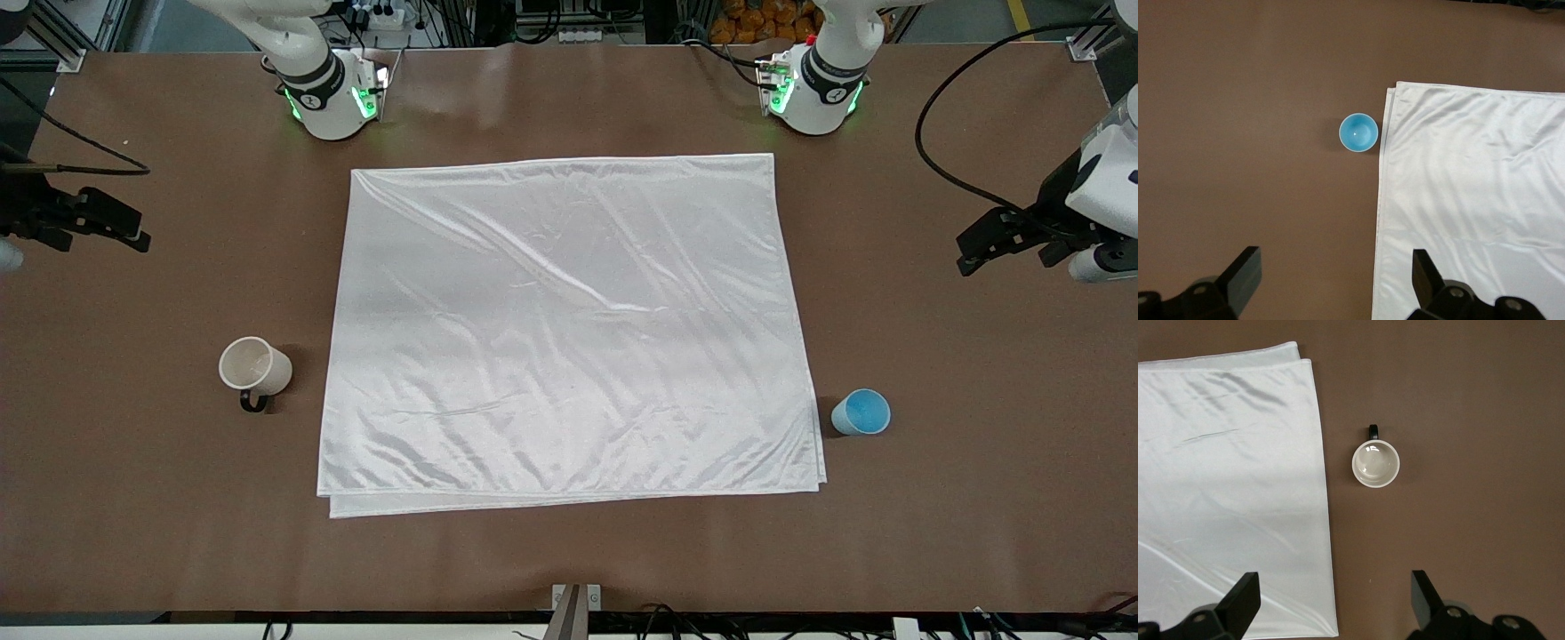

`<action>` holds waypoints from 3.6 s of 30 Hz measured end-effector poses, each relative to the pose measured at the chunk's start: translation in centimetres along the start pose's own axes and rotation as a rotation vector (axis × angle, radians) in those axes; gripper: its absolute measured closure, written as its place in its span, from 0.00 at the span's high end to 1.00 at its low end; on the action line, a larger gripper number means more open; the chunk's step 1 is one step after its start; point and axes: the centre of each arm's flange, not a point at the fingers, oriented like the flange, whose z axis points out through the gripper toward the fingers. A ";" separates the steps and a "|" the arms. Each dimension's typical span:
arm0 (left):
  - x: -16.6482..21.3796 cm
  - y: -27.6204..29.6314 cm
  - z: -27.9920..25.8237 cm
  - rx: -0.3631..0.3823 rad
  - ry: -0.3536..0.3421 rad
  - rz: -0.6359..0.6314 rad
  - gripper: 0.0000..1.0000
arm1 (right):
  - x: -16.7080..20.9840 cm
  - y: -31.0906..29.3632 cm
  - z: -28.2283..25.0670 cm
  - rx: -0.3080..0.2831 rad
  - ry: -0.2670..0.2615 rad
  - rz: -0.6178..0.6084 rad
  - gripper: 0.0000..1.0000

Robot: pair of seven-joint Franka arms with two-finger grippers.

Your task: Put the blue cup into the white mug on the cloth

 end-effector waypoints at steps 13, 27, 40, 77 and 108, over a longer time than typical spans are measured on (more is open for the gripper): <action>1.0 -1.1 2.9 0.005 -0.051 -0.019 1.00 | 0.9 0.4 1.2 0.002 -0.008 0.007 1.00; 3.6 -2.8 8.4 -0.002 -0.092 -0.051 1.00 | 6.3 2.5 9.2 0.011 -0.020 0.038 1.00; 5.8 -2.9 14.3 -0.016 -0.110 -0.055 1.00 | 10.8 5.3 18.1 0.022 -0.014 0.048 1.00; 9.3 -3.6 27.9 -0.058 -0.087 -0.083 1.00 | 14.4 6.7 37.0 0.041 -0.088 0.053 1.00; 8.3 -3.3 37.2 -0.076 -0.103 -0.089 1.00 | 13.1 7.0 41.3 0.046 -0.163 0.060 0.61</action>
